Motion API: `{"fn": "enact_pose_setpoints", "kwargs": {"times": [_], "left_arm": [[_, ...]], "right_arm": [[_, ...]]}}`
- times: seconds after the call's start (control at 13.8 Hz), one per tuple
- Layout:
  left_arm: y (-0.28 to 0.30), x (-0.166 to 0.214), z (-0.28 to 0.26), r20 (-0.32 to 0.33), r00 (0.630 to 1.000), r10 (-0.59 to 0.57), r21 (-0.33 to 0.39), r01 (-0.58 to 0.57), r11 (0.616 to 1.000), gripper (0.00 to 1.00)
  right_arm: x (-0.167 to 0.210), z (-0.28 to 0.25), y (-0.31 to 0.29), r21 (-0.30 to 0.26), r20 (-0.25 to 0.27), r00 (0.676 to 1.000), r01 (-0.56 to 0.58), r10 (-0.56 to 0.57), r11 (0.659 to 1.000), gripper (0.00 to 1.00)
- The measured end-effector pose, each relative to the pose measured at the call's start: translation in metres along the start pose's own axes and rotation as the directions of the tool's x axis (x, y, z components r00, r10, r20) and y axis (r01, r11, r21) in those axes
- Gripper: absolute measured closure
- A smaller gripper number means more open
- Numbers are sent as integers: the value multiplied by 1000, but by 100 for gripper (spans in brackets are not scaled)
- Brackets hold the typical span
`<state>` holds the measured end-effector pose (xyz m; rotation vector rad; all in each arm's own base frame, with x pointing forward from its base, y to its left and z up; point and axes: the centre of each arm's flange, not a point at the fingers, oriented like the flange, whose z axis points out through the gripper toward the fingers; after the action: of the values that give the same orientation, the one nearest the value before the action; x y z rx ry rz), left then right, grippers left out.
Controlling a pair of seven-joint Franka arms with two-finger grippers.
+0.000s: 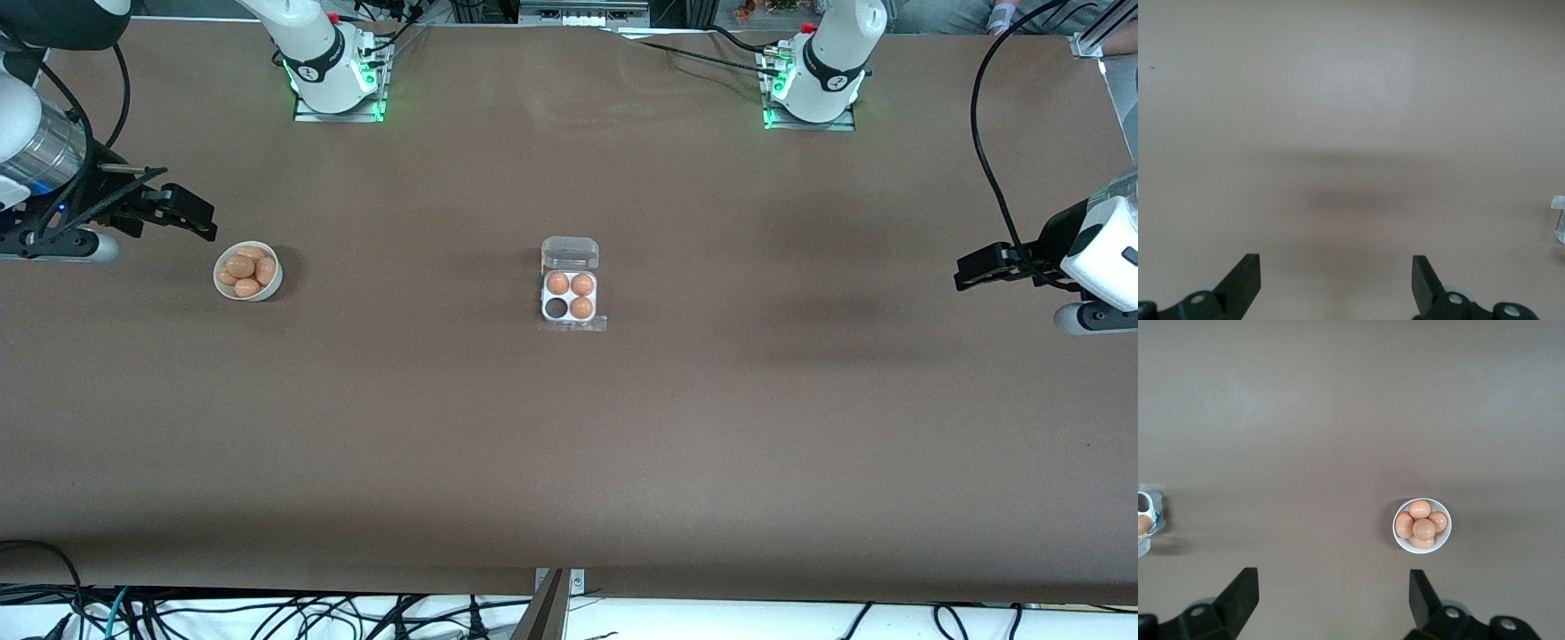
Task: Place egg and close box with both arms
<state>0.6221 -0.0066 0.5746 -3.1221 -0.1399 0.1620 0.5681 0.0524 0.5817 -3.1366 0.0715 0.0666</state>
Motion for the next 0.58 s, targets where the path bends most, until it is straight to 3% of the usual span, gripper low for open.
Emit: {"fn": "enact_pose_setpoints", "kwargs": {"times": [0.58], "left_arm": [[-3,0,0,0,1000,-5,0,5,1000,0]], "right_arm": [[0,1,0,0,2,1000,0,0,1000,0]]}}
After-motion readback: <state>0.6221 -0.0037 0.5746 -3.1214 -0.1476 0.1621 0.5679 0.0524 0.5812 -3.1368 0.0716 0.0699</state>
